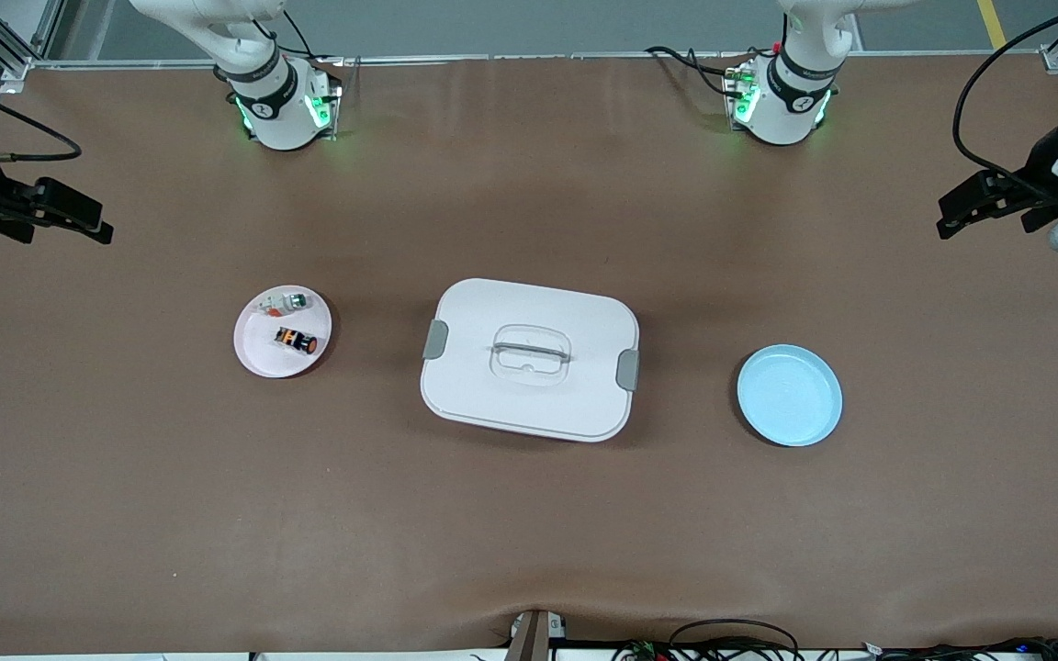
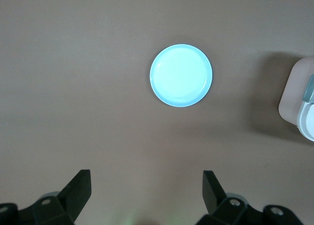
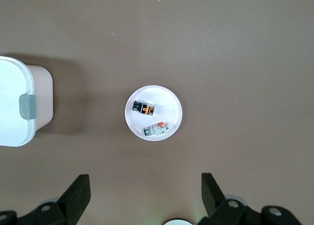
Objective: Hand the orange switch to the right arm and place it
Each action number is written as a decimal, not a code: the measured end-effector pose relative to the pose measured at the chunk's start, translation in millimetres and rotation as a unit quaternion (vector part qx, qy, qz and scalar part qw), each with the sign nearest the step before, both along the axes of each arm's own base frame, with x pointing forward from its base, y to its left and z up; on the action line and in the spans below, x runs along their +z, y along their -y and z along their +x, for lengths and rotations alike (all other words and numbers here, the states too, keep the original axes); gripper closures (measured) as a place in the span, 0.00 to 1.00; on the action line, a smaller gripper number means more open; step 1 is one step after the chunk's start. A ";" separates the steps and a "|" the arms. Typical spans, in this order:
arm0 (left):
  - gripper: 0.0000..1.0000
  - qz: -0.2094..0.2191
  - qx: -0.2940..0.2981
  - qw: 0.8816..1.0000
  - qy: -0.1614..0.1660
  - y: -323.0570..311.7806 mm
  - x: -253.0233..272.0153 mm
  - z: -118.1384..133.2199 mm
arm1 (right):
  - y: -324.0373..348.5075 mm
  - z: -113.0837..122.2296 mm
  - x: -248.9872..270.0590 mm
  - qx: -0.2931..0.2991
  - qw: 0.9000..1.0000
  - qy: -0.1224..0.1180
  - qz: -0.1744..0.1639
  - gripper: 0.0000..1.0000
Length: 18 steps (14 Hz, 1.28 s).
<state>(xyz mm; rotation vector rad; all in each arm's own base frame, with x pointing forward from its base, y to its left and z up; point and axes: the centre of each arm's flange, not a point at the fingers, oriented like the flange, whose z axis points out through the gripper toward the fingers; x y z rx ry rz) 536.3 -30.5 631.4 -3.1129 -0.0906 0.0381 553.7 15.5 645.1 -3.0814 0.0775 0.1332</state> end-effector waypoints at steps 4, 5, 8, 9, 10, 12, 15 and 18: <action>0.00 0.001 0.000 1.000 0.001 0.1 4.9 -4.1 | 8.6 4.9 2.6 -0.009 1.000 0.021 0.000 0.00; 0.00 0.001 0.000 1.000 0.001 0.1 5.6 -4.9 | 11.3 6.1 3.2 -0.012 1.000 0.025 0.000 0.00; 0.00 0.001 0.000 1.000 -0.002 0.1 5.5 -6.0 | 12.8 7.7 4.0 -0.013 0.999 0.032 0.000 0.00; 0.00 0.001 0.000 1.000 -0.003 0.1 5.5 -6.1 | 12.8 7.7 4.0 -0.013 0.999 0.032 0.000 0.00; 0.00 0.001 0.000 1.000 -0.003 0.1 5.5 -6.2 | 12.9 7.7 4.0 -0.013 0.999 0.032 0.000 0.00; 0.00 0.001 0.000 1.000 -0.003 0.5 6.0 -6.4 | 12.9 7.6 4.1 -0.013 0.999 0.032 -0.001 0.00; 0.00 0.001 -0.004 1.000 0.005 5.0 12.9 -7.1 | 13.7 7.5 4.2 -0.013 0.999 0.032 -0.004 0.00; 0.00 0.001 -0.008 1.000 0.008 9.1 16.3 -7.6 | 16.2 7.8 4.0 -0.013 0.999 0.033 -0.018 0.00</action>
